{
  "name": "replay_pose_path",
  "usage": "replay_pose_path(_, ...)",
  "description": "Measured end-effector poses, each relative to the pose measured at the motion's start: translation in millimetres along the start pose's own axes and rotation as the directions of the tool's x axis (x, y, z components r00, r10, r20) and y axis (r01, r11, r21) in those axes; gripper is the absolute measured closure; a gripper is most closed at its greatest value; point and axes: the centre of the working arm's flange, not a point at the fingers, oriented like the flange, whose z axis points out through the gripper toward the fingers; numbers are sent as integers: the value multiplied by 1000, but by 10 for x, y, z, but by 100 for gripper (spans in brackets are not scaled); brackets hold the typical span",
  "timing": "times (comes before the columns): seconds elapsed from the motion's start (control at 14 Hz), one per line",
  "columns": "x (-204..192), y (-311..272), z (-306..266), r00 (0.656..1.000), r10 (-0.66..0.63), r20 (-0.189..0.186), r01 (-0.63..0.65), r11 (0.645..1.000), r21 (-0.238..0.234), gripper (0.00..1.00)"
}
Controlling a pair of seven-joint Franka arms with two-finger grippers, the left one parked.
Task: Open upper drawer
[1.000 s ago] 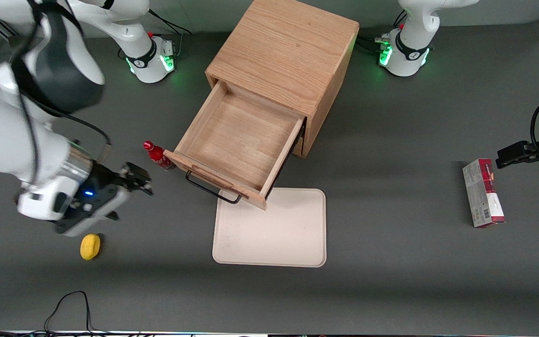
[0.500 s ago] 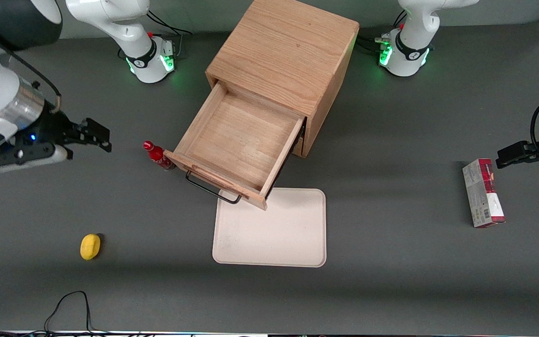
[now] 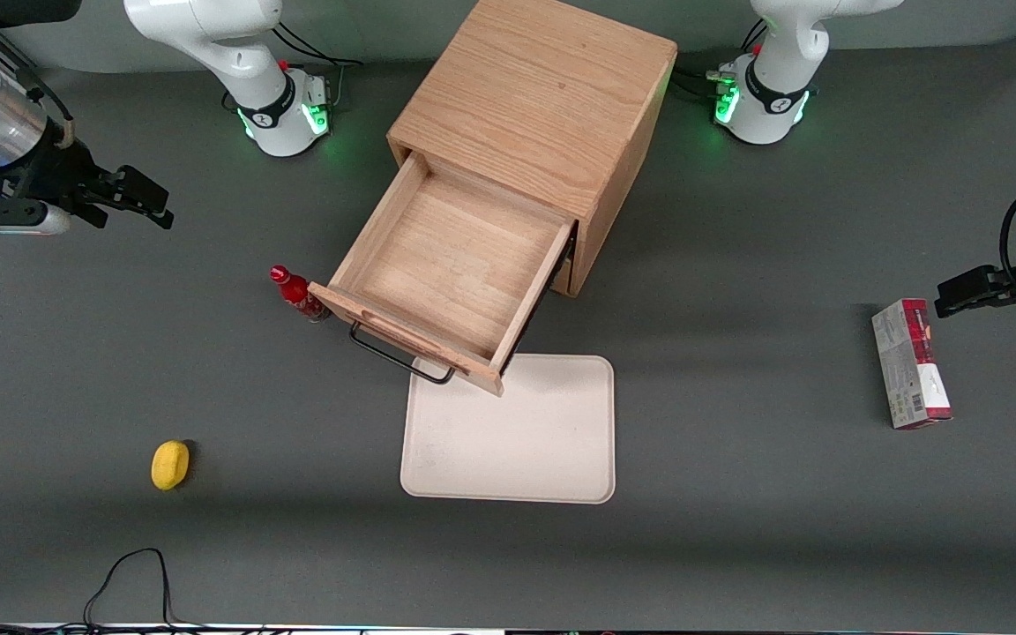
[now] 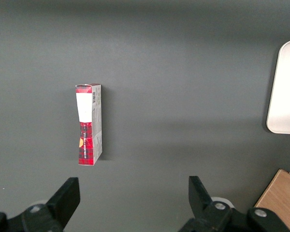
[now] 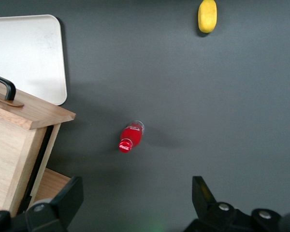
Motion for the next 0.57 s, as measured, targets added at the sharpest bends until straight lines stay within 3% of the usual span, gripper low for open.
replay_pose_path(0.57,59,41,64,1000,6,1,-6,1000,-5,0)
